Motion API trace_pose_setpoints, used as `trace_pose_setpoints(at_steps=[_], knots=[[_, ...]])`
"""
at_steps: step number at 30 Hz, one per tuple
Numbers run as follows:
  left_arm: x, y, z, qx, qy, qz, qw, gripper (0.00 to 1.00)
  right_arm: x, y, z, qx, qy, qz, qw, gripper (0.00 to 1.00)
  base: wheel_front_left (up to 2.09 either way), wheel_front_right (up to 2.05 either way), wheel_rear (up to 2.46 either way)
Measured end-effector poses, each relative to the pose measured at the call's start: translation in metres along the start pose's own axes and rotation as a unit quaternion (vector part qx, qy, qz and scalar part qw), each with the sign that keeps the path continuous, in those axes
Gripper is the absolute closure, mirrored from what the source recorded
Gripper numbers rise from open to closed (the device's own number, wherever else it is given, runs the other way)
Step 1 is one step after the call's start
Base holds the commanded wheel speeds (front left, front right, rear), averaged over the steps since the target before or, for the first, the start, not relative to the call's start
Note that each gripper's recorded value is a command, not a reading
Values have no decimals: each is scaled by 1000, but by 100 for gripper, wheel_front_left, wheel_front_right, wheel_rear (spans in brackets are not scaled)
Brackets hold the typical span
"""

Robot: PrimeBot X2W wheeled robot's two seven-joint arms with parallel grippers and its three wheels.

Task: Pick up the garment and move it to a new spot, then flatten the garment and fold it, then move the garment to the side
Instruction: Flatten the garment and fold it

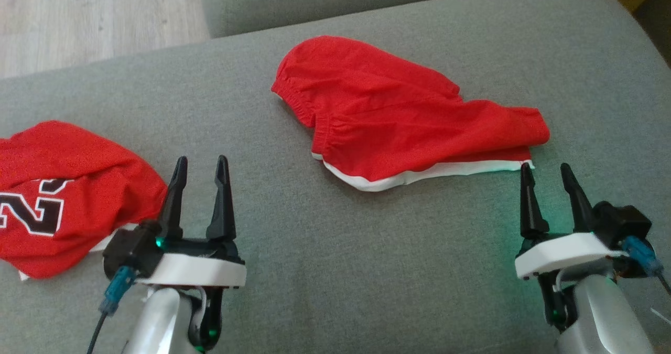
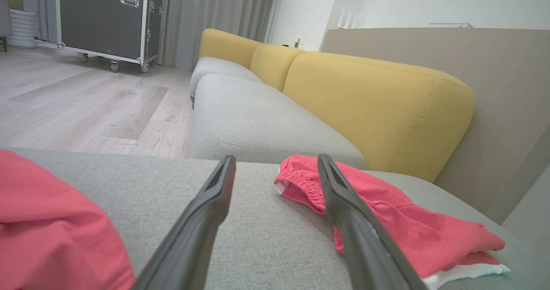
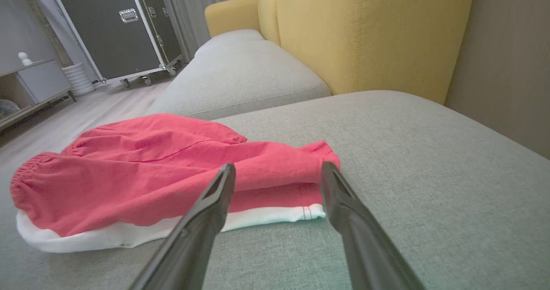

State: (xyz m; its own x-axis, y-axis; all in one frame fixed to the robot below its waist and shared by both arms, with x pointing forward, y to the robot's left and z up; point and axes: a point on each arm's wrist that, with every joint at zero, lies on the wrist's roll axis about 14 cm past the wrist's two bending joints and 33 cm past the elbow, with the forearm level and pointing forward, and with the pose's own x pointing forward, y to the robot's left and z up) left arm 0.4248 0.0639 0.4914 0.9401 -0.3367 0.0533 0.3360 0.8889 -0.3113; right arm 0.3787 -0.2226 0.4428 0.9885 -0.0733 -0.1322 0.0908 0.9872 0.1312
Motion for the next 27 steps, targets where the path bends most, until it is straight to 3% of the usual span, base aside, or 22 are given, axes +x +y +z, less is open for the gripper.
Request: trace_pose_setpoints(at_steps=[11, 20, 25, 26, 27], knots=[[6, 7, -10, 4, 14, 1, 1000, 0, 30, -31, -39, 27, 89, -62, 994, 0, 0, 0, 0], [5, 22, -13, 5, 18, 20, 1000, 0, 45, -22, -72, 27, 150, -58, 987, 0, 0, 0, 0], [4, 23, -14, 5, 20, 20, 1000, 0, 51, -19, -72, 15, 154, -54, 986, 1, 0, 0, 0], [4, 23, -14, 5, 19, 20, 1000, 0, 51, -19, -72, 13, 153, -53, 987, 22, 0, 0, 0], [4, 22, -14, 5, 19, 20, 1000, 0, 50, -19, -72, 12, 155, -53, 986, 56, 0, 0, 0]])
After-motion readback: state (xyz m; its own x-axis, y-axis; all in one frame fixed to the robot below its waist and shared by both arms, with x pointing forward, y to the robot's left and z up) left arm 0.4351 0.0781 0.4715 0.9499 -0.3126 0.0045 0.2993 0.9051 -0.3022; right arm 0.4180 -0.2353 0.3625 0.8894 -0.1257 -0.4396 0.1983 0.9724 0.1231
